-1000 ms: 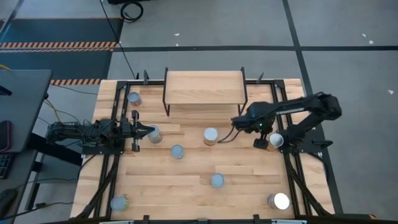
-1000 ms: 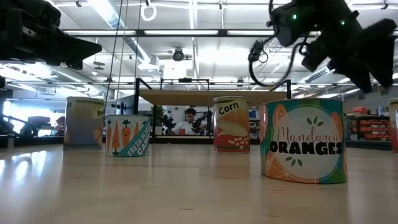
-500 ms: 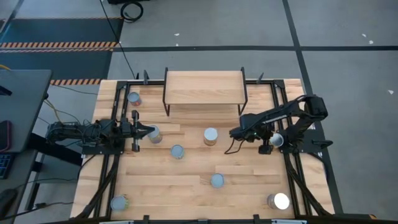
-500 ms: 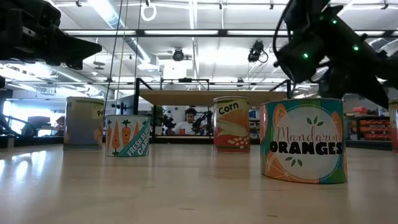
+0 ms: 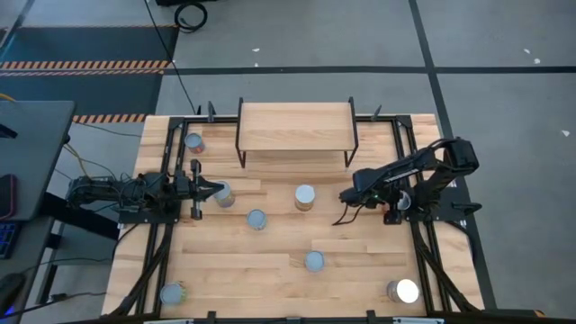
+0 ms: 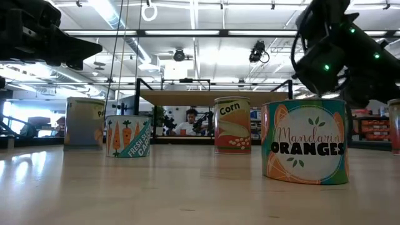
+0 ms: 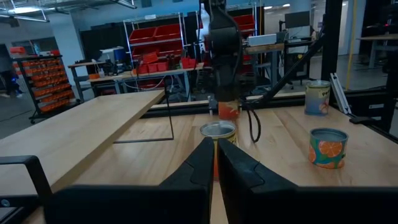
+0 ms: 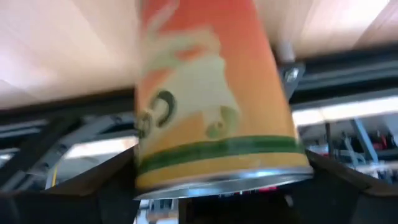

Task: Pick and place cans onto a shelf
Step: Put the right large canned corn on the shelf

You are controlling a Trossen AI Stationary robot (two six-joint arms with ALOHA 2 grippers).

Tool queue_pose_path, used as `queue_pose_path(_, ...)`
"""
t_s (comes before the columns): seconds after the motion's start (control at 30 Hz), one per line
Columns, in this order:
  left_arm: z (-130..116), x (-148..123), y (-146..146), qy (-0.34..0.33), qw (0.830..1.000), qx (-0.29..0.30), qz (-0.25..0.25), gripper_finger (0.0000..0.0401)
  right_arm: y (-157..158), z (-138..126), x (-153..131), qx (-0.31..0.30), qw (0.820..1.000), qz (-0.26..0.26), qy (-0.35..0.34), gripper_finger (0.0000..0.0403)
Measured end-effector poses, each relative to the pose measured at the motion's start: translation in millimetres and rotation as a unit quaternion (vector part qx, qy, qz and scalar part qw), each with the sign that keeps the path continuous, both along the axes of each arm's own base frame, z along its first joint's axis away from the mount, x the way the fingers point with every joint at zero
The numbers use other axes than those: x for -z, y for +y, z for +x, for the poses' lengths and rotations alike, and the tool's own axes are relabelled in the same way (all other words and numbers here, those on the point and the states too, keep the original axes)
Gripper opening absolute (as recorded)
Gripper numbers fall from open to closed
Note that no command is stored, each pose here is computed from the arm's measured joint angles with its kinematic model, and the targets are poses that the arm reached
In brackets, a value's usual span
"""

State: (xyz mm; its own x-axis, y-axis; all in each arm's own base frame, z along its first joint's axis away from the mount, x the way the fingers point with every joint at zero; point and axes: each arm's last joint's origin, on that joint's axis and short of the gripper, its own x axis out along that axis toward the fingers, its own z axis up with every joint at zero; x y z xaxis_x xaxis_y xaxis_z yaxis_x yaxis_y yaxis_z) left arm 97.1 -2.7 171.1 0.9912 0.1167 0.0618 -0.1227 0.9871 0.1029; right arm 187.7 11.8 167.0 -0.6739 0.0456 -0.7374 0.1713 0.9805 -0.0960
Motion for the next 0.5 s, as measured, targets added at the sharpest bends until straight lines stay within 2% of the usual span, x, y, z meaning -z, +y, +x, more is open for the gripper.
queue_pose_path(0.3, 0, 0, 0, 0.0, 1.0, 0.0, 0.0, 0.0027, 21, 37, -28, -0.057, 0.989, 0.017, -0.133, 0.0324)
queue_pose_path(0.5, 0, 0, 0, 0.0, 1.0, 0.0, 0.0, 0.0027, 36, 54, -68, -0.086, 0.981, 0.023, -0.173, 0.0323)
